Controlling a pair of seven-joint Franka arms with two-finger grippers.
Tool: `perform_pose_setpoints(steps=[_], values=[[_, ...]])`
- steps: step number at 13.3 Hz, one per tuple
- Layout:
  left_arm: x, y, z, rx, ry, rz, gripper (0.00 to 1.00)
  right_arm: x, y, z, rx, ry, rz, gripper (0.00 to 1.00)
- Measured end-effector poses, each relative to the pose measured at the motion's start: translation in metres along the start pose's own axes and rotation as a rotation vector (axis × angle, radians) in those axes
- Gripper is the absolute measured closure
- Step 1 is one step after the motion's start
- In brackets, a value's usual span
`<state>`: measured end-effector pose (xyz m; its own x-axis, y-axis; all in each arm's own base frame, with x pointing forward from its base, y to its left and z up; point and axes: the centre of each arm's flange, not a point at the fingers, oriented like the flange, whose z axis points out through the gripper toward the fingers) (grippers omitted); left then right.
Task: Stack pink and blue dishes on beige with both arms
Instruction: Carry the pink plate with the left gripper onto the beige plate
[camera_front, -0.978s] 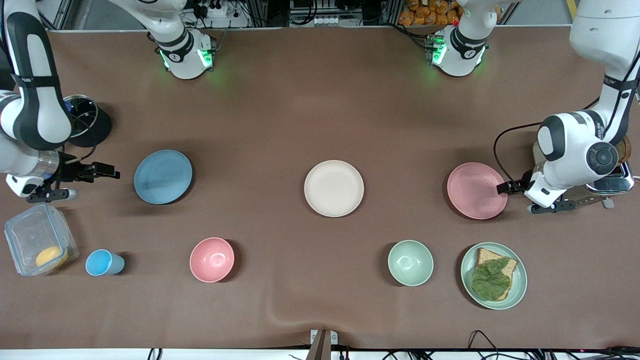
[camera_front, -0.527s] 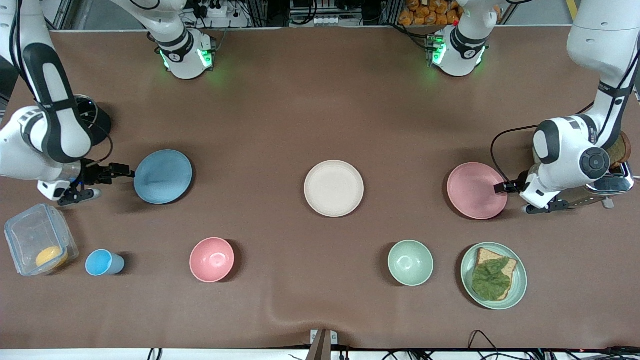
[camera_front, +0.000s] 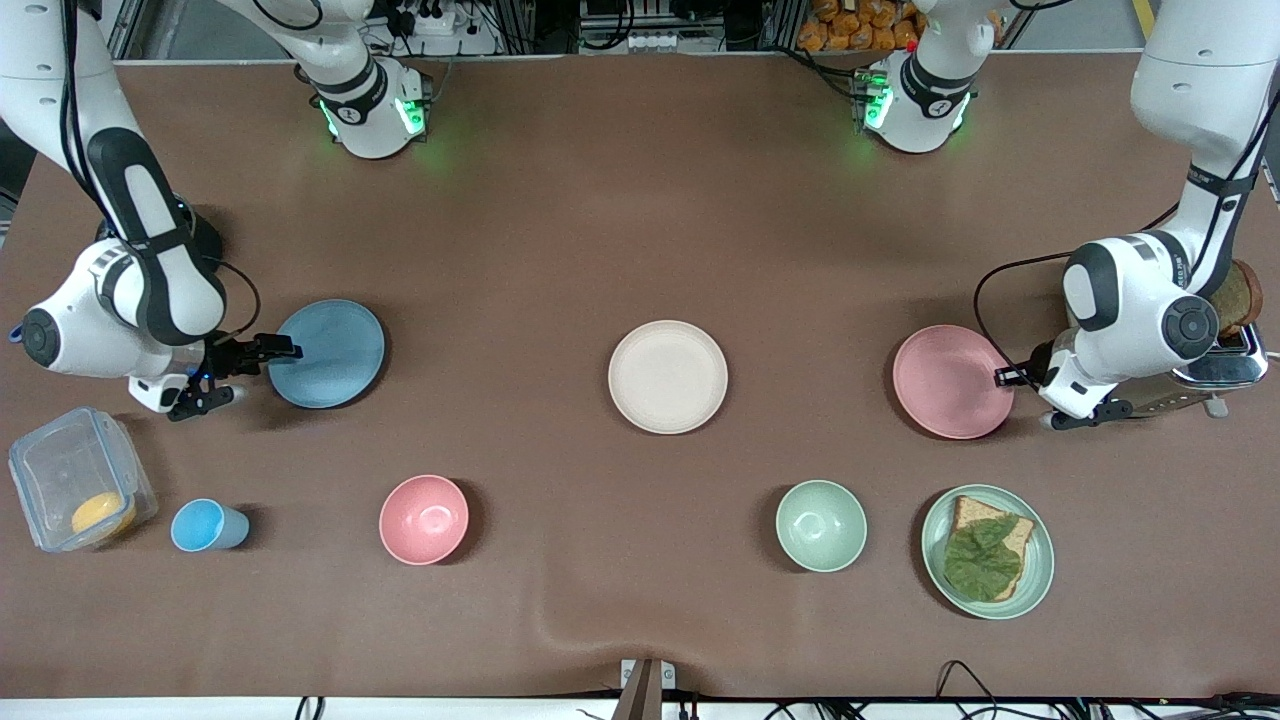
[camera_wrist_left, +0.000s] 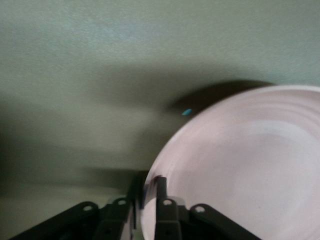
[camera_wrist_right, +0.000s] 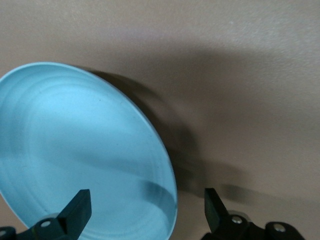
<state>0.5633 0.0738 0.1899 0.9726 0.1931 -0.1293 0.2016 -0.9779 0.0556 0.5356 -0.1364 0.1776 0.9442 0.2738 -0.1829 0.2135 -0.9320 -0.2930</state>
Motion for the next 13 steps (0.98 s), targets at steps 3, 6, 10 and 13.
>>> perform_pose_setpoints(steps=[3,6,10,13], values=[[0.002,0.029,-0.015,-0.038,0.020,0.017,0.92,0.003,-0.004,0.008,0.004,-0.013,-0.011,0.00],[-0.008,0.106,-0.058,-0.097,-0.002,0.007,0.95,0.005,-0.007,0.012,0.005,-0.021,-0.031,0.22],[-0.047,0.243,-0.115,-0.153,0.004,-0.009,0.95,0.007,-0.007,0.015,0.005,-0.024,-0.053,0.67],[-0.085,0.319,-0.109,-0.173,-0.028,0.026,0.95,0.013,-0.012,0.009,0.016,-0.035,-0.068,0.89]])
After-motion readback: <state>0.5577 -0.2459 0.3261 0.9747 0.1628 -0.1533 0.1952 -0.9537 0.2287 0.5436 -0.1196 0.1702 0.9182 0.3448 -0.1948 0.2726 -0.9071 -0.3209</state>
